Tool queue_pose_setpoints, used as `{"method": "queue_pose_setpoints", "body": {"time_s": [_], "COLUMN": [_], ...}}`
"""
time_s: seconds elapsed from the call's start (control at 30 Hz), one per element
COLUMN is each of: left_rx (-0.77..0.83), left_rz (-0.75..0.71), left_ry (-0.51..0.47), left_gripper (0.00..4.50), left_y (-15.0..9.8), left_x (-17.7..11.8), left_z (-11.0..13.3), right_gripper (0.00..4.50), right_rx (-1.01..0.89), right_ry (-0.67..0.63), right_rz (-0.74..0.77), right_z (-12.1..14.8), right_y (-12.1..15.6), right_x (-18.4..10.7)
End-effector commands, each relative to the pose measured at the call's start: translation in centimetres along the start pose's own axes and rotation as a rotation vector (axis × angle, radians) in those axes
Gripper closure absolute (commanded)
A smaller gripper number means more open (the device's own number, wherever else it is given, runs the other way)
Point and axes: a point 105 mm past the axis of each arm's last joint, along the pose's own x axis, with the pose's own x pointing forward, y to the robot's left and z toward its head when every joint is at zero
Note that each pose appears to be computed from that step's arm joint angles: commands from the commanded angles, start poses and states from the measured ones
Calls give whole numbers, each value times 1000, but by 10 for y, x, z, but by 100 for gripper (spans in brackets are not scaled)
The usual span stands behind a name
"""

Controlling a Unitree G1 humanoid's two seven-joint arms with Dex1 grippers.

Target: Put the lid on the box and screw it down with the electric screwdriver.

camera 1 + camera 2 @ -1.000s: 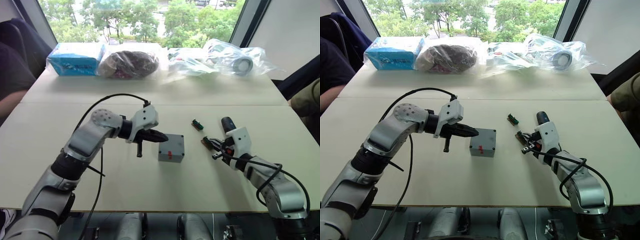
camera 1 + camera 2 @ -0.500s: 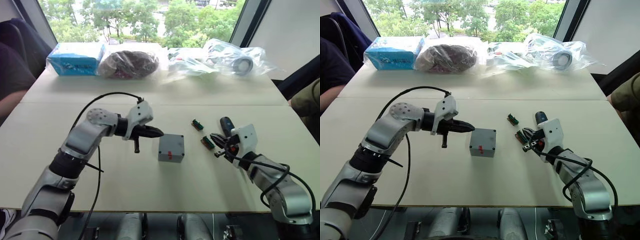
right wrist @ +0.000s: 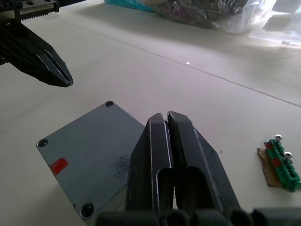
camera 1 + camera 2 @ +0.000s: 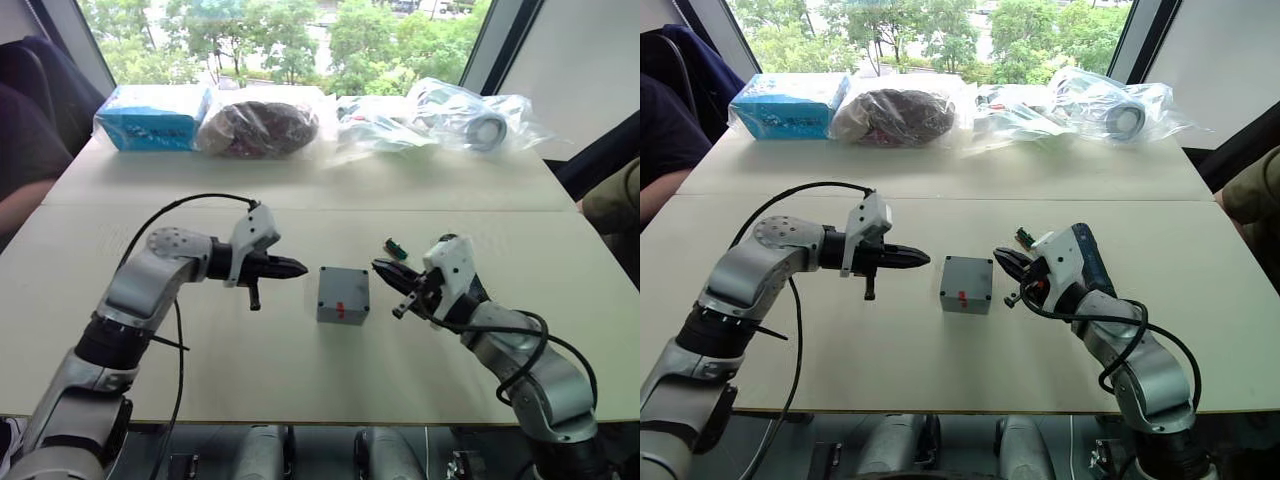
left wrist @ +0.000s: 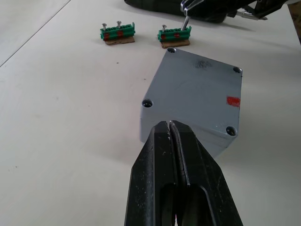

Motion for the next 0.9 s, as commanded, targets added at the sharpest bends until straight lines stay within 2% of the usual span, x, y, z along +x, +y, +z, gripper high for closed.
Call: {"method": "queue_pose_setpoints", "body": {"time_s": [0.03, 0.9], "left_rx": [8, 14], "left_rz": [24, 33], "left_ry": [-61, -49], "left_gripper": [450, 450], "left_y": [-3, -8], "left_x": [-6, -1], "left_z": [15, 15], "right_gripper": [447, 447], "right_rx": [-20, -39], "right_ry": [-24, -24], "right_rz": [21, 23], "right_z": [3, 0], "right_y": [3, 0], "right_x": [5, 13]}}
